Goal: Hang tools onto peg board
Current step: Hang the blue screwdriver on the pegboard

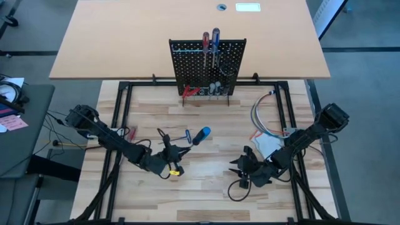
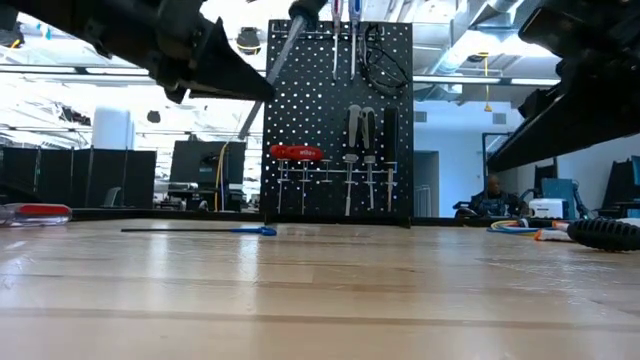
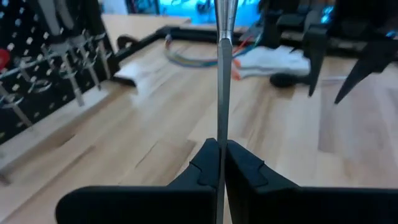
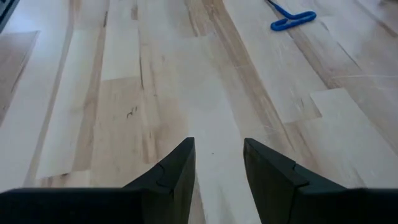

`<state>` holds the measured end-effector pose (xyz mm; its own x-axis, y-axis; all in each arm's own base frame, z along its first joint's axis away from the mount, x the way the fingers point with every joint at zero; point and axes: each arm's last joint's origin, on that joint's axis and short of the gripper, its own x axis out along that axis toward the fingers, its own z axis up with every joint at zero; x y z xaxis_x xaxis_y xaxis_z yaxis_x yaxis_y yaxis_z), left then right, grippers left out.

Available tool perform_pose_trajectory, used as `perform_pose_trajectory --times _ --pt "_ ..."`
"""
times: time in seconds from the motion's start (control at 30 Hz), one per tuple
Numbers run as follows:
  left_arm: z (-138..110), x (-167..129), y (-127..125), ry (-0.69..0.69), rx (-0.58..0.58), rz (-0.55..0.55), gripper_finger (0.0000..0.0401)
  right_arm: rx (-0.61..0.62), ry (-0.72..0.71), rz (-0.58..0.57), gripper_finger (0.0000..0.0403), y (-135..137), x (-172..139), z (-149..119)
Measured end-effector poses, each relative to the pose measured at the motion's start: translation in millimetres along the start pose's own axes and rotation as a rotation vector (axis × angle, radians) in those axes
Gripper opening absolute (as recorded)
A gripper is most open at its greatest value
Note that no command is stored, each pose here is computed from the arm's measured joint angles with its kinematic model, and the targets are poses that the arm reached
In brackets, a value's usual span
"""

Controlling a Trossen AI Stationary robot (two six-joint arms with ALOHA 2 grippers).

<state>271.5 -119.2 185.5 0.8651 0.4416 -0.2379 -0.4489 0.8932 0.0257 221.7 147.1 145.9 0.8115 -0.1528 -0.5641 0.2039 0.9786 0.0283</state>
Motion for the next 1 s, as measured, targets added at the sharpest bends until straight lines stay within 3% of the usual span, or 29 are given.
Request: perform_pose_trajectory --times 0.2,0.4,0.73,1.0 --pt "5 -2 2 -0.103 0.019 -0.019 0.0000 0.006 -0.007 -0.007 0.0143 0 -1 0" --pt "30 12 22 -0.215 0.003 0.080 0.0000 0.008 -0.008 -0.011 0.0143 0 0 0" --pt "117 27 130 -0.435 -0.064 0.236 0.0000 0.007 -0.007 -0.011 0.0143 0 0 0" --pt "187 37 198 -0.338 -0.039 0.355 0.0000 0.001 -0.006 -0.017 0.0143 -1 0 -1"
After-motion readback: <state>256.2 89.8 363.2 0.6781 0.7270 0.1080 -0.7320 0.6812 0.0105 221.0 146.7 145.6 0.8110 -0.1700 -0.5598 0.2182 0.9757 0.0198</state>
